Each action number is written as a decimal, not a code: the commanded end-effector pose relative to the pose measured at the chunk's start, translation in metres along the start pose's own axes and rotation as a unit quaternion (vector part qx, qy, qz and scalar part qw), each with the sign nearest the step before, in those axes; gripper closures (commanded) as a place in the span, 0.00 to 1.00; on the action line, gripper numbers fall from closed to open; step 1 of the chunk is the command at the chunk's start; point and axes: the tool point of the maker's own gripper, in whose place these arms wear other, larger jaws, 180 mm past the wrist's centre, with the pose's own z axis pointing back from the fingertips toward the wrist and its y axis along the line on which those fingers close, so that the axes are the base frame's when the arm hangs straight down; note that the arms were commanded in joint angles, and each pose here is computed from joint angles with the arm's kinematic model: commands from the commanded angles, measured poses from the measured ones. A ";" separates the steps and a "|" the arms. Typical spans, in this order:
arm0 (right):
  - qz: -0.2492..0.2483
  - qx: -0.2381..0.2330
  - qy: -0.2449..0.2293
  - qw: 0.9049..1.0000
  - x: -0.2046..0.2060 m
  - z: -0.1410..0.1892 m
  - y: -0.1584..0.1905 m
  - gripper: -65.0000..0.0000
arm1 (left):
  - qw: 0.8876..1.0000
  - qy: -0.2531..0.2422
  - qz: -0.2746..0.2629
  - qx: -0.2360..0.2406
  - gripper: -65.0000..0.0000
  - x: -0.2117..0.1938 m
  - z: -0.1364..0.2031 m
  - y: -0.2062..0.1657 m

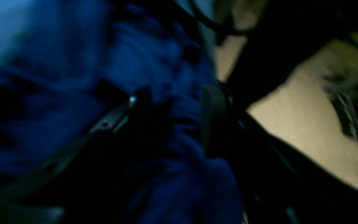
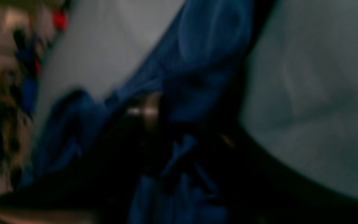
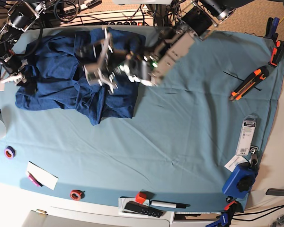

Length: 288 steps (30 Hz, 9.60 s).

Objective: Layout the t-shirt on the table in an organized manner, then fold the t-shirt properly
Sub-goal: 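Fold the grasped edge over the bundle with both grippers, then release, then tuck and flatten the shirt bundle edge with the right gripper, then grasp the bundle's collar end with the right gripper and fold it over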

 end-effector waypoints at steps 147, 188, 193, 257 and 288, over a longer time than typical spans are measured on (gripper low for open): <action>0.097 0.199 0.011 0.975 -0.071 -0.004 0.180 1.00 | 0.919 -0.044 0.119 0.374 0.59 -0.044 0.261 0.159; 0.126 0.090 0.087 0.984 -0.102 -0.006 0.133 0.53 | 0.919 -0.044 0.119 0.373 0.59 -0.044 0.261 0.159; 0.114 0.124 0.064 0.984 -0.094 -0.004 0.146 0.53 | 0.919 -0.044 0.119 0.374 0.59 -0.044 0.261 0.159; 0.081 0.353 0.157 0.919 -0.171 -0.013 0.262 1.00 | 0.918 -0.058 0.112 0.377 0.59 -0.038 0.263 0.161; 0.167 0.343 0.351 0.855 -0.241 0.021 0.234 0.99 | 0.917 -0.058 0.107 0.380 0.59 -0.038 0.264 0.162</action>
